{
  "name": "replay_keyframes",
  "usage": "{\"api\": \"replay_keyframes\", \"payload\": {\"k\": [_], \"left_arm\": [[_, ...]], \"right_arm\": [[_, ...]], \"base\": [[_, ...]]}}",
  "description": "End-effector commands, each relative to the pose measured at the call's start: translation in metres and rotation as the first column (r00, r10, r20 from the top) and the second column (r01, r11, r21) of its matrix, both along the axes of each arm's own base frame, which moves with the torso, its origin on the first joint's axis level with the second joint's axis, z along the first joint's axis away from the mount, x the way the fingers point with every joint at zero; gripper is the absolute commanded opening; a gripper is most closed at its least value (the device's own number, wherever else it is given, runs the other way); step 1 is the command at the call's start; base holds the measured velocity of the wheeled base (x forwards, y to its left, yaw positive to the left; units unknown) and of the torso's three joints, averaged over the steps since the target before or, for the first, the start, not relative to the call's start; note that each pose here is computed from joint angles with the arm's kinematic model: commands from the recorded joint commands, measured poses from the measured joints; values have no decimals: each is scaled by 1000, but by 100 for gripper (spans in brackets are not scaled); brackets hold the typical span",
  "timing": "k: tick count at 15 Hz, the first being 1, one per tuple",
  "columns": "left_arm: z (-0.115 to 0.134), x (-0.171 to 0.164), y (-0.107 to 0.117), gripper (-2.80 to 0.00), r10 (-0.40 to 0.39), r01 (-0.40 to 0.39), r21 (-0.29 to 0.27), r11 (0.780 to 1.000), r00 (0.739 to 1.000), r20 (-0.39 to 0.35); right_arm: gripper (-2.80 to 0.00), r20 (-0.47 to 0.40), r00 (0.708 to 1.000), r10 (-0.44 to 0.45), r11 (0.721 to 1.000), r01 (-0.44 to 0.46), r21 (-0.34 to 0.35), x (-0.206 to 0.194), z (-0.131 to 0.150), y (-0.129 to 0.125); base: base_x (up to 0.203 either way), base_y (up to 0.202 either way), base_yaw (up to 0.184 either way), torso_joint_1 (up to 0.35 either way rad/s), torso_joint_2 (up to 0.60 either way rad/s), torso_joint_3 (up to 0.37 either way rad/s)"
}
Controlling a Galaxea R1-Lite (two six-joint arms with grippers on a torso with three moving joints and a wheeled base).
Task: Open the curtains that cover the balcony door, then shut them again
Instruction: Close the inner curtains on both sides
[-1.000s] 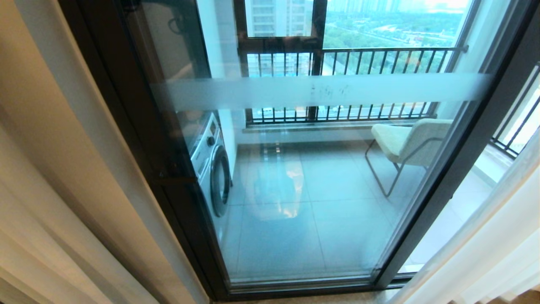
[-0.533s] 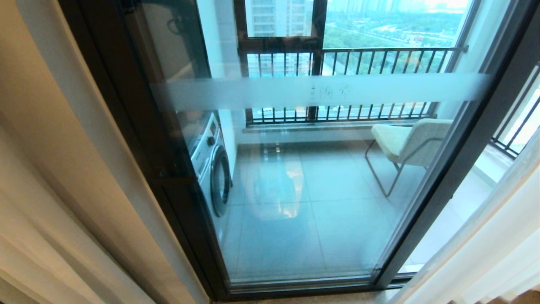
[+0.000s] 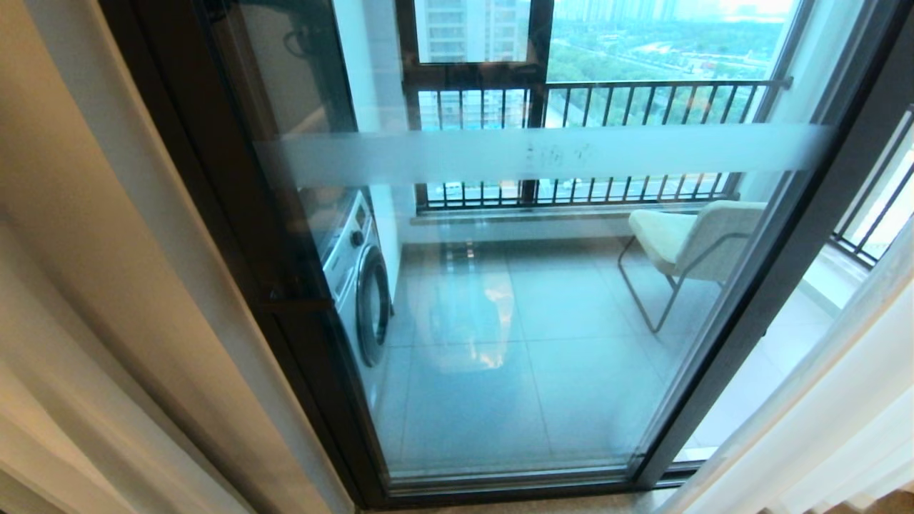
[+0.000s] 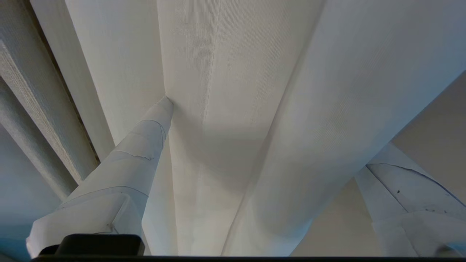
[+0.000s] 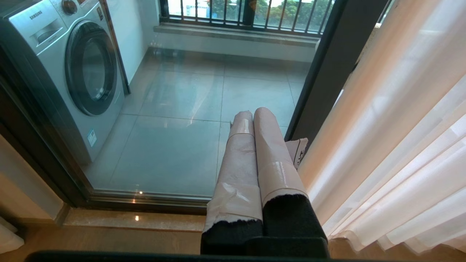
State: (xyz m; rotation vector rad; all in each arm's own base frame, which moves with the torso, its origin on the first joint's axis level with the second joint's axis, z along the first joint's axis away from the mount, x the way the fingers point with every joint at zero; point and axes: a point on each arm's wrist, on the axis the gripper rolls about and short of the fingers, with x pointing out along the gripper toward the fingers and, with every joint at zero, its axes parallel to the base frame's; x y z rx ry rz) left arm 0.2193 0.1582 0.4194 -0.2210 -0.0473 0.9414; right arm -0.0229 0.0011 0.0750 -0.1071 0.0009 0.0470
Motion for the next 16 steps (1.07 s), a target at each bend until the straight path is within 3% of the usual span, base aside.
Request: {"api": "replay_keyframes", "payload": {"k": [1,2,3,16], "left_arm": [[0,-2,2,0,11,-11,-3,1000,1000,3],[-1,-1,2,0,11,-11,-7,1000,1000,2],[-1,-1,2,-280,11,-11,-10,1000,1000,3],[1,-5,0,-280,5,-5,-12,1000,1000,17]], "right_arm": [[-280,-1,1000,1,1000,-1,-1,0,0,0],[-280,-1,1000,1,1000,-1,-2,0,0,0],[-280,-1,1000,1,1000,-1,0,0,0,0],[-280,-1,1000,1,1000,-1,0,0,0,0]], "base": [[0,0,0,0,0,0],[0,0,0,0,0,0],[0,0,0,0,0,0],[0,0,0,0,0,0]]}}
